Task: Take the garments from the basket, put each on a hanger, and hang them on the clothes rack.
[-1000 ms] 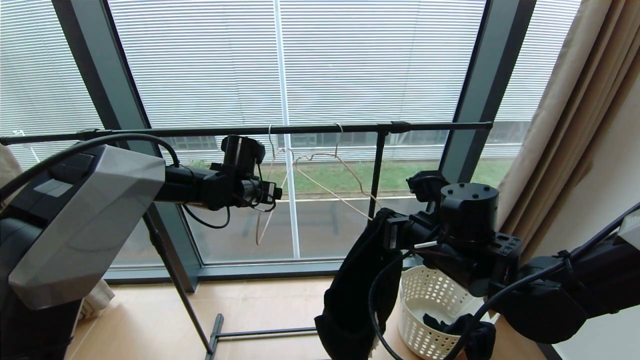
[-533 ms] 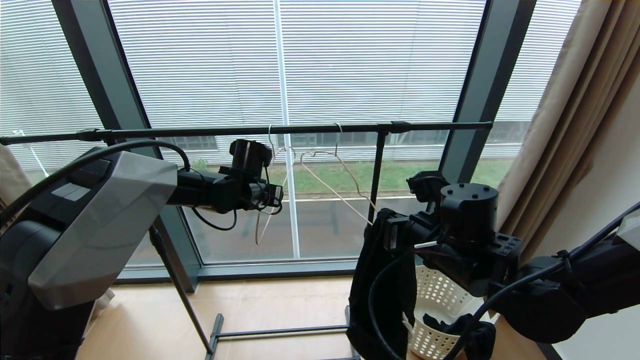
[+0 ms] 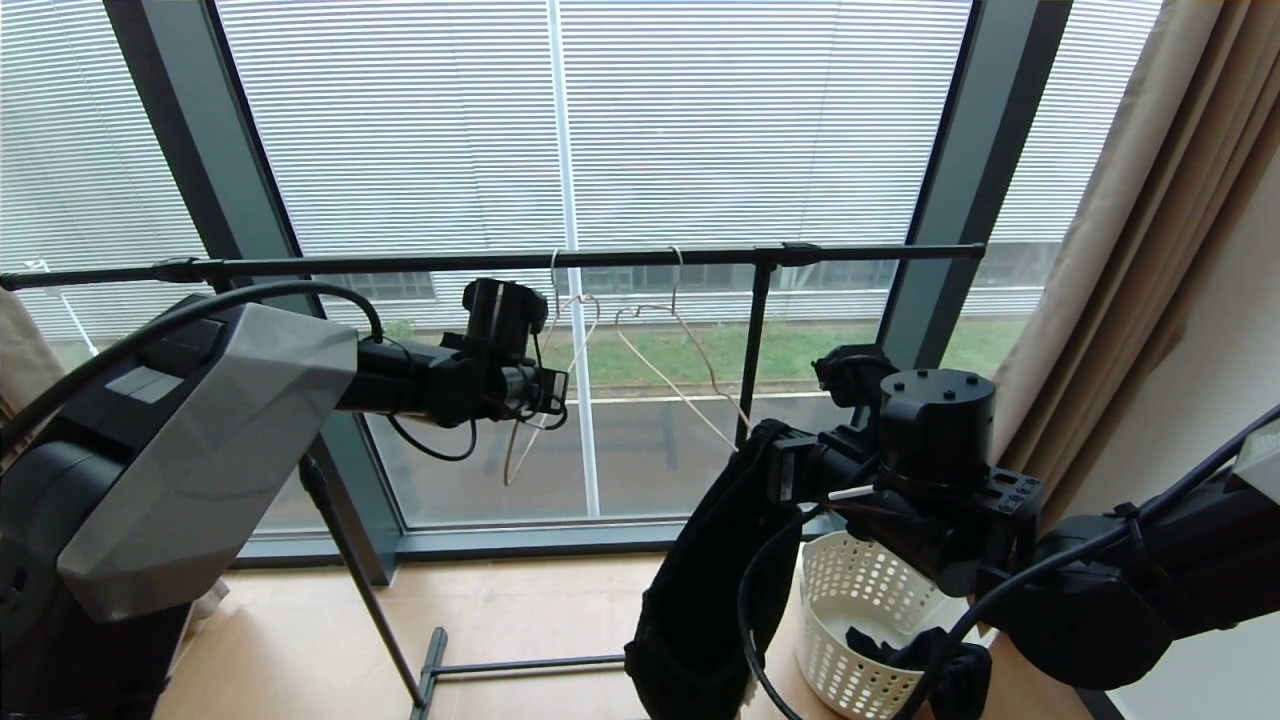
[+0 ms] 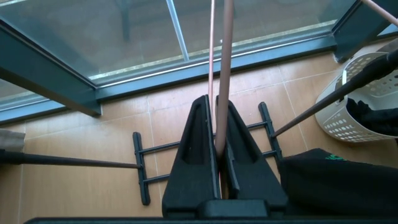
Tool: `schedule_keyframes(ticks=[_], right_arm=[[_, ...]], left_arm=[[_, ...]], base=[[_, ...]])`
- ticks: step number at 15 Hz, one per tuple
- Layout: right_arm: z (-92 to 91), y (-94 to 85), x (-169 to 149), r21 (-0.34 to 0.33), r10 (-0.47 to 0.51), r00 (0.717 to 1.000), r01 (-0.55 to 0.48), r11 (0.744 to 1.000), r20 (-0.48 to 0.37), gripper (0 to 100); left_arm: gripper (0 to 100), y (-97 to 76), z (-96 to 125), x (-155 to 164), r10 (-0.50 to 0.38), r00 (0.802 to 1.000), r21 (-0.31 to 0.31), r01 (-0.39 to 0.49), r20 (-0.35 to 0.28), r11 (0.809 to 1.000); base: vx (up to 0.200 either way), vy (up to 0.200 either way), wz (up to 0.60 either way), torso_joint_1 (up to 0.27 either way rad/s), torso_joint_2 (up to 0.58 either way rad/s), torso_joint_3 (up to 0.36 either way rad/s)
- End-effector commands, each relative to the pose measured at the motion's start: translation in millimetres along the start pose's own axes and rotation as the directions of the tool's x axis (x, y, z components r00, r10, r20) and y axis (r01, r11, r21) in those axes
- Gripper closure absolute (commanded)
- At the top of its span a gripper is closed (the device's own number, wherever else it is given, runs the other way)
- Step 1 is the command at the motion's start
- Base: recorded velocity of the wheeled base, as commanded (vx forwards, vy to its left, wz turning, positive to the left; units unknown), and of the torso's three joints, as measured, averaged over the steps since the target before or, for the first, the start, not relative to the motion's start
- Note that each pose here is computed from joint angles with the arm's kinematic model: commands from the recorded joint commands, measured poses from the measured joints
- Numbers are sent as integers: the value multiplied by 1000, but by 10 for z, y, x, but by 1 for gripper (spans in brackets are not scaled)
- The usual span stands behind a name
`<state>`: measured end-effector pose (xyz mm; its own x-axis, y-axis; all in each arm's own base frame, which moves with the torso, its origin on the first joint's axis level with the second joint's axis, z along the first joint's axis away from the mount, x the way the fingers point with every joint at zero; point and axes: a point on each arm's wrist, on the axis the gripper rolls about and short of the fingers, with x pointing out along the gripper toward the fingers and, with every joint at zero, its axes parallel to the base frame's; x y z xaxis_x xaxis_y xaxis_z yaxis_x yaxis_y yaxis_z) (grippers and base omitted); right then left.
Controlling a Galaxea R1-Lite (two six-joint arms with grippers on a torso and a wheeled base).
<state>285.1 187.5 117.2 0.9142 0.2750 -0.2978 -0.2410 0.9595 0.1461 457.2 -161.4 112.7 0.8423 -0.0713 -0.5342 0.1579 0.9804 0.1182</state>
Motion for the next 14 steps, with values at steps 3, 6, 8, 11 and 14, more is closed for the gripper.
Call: schedule_keyframes(ticks=[3, 6, 8, 11, 14], right_arm=[[-5, 1, 3, 0, 0, 1000, 0, 1000, -1, 100], [-5, 5, -3, -1, 1, 1000, -1, 1000, -1, 100], [-10, 5, 1, 0, 1, 1000, -1, 1000, -3, 100], [-10, 5, 1, -1, 1, 1000, -1, 1000, -3, 100], [-55, 9, 31, -4, -1, 1000, 1, 1000, -16, 100]], left_arm=[[100, 29, 116, -166, -1, 1000, -7, 1, 32, 1000], [100, 33, 126, -407, -12, 1000, 0, 12, 27, 1000], [100, 63, 74, -562, -14, 1000, 5, 14, 9, 1000], [100, 123, 28, -837, -19, 999, 7, 19, 33, 1000], [100, 150, 9, -926, -19, 999, 4, 19, 51, 1000]], base=[[0, 0, 0, 0, 0, 0], [0, 0, 0, 0, 0, 0], [0, 0, 0, 0, 0, 0], [0, 0, 0, 0, 0, 0], [0, 0, 0, 0, 0, 0]])
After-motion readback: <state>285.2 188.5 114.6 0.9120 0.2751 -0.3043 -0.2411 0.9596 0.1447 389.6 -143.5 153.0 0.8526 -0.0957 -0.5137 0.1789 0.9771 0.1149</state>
